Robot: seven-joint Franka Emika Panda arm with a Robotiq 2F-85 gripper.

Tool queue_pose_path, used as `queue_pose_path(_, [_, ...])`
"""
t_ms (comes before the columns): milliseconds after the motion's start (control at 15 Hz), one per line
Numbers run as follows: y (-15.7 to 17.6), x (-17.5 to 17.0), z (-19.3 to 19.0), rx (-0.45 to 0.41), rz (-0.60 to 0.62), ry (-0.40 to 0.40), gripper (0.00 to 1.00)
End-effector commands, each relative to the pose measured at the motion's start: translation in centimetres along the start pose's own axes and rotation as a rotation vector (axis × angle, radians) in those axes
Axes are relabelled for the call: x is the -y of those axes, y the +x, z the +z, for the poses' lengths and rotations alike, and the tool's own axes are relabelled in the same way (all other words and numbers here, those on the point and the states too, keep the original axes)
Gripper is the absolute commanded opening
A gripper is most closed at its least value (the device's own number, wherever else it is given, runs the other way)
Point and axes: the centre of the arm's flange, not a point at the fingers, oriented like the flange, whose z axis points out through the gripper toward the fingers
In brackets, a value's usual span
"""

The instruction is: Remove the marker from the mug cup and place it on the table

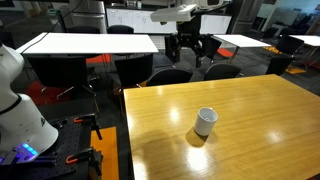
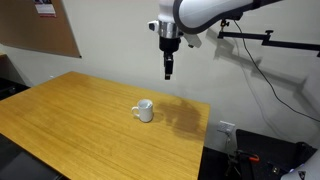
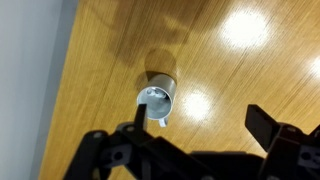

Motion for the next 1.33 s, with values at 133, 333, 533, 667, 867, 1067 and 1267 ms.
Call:
queue_pose_path(133, [0.4,-0.4,0.4,0.005,0.003,0.0,1.0])
queue_pose_path(333, [1.3,-0.6,0.6,-0.002,0.018,0.006,1.0])
queue_pose_path(533, [2.7,-1.6,1.3,0.015,0.033,0.012,1.0])
queue_pose_path(667, [3.7,-2.4,1.9,0.025,0.032,0.014,1.0])
queue_pose_path(867, [4.9,-3.3,3.0,0.045,0.027,0.008,1.0])
queue_pose_path(1067, [5.9,-4.3,4.1,0.045,0.013,0.004,1.0])
queue_pose_path(1267, [6.8,-5.2,5.5,0.042,0.006,0.01,1.0])
